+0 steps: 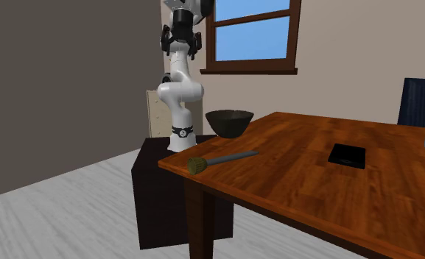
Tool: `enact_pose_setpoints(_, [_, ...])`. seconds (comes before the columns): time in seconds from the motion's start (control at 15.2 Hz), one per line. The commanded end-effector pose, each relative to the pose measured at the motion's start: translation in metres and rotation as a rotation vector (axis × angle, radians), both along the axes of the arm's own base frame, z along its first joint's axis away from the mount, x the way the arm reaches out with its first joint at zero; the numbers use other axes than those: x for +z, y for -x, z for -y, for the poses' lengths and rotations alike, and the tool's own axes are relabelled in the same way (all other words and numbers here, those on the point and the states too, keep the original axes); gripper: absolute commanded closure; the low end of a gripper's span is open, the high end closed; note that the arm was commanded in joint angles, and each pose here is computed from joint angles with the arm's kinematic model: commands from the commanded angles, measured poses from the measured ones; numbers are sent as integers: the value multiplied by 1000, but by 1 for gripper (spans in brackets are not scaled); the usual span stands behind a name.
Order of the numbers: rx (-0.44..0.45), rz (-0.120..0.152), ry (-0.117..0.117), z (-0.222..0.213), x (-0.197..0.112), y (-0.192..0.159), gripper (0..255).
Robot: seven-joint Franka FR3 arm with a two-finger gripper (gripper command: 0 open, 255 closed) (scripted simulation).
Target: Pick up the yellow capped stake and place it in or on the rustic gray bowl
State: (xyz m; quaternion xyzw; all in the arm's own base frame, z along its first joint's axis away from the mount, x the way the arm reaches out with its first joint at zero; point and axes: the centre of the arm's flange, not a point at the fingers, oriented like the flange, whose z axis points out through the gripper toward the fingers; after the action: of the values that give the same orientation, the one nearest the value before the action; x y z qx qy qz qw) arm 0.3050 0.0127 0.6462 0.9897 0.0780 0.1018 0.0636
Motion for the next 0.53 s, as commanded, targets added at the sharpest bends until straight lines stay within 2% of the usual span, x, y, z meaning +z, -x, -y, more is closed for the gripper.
enact_pose_setpoints(0.0, [0, 0, 0, 0, 0, 0, 0])
enact_pose_setpoints(0.46, [-275, -4, -45, -50, -56, -59, 0])
